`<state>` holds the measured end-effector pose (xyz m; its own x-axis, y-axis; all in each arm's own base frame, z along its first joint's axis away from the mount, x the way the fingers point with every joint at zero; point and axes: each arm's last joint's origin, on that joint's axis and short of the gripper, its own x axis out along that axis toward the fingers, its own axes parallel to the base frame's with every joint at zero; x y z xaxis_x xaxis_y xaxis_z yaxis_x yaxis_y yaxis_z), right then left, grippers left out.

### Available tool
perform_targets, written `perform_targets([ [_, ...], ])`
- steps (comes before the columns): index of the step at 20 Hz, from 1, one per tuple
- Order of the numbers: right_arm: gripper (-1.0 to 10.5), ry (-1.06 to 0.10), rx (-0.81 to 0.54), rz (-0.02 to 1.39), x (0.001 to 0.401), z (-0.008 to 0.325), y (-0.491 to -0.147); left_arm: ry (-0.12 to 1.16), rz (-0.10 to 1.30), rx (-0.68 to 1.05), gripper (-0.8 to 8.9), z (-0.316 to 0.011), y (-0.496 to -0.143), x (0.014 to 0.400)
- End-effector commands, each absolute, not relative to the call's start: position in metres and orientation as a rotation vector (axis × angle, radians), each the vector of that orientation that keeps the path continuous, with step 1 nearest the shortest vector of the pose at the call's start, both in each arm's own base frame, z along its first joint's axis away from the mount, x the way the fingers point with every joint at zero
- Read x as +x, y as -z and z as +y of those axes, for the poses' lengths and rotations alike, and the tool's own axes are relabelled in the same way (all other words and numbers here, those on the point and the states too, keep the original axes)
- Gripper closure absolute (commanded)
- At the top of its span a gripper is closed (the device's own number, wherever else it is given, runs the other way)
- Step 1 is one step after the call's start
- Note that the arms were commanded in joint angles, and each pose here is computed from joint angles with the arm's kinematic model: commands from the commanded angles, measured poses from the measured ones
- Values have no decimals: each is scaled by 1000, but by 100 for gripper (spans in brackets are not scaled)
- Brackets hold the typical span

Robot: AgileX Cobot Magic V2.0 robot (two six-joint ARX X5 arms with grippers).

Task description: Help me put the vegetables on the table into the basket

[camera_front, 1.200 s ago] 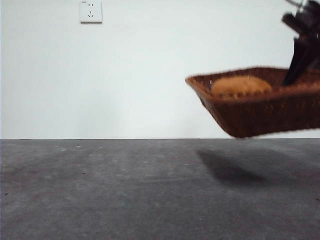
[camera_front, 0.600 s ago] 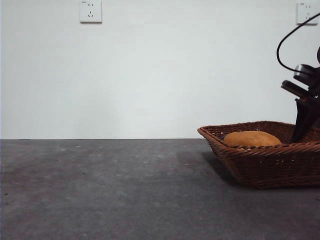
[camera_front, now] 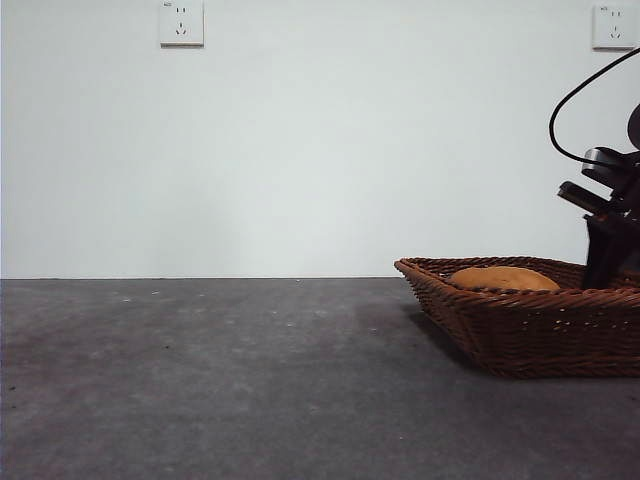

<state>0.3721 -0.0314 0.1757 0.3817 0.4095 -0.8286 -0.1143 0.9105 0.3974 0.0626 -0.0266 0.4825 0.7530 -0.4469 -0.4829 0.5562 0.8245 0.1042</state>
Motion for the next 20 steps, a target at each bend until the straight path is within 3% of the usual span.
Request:
perform_targets([
  [1,581,-329,285,1113,377,-32,-174,547,464,240,821,-26,-482,63],
  [3,568,-330,278,1092,376,-32,-191,547,463,240,821,-26,-482,63],
  [6,570,-331,261,1035,361,-30,-251,547,463,240,821,-26,-482,63],
  [9,573,-337,234,950,313,-24,-334,547,465,240,821,-27,-482,63],
  [11,601,-369,232,927,272,-16,-369,548,468,240,821,-27,-481,64],
  [13,702,-416,206,906,236,-6,-389,548,471,241,821,-27,-481,65],
  [19,738,-529,130,963,171,15,-407,549,478,241,821,-28,-481,68],
  [20,785,-538,121,954,167,17,-409,548,480,241,821,-28,-481,68],
])
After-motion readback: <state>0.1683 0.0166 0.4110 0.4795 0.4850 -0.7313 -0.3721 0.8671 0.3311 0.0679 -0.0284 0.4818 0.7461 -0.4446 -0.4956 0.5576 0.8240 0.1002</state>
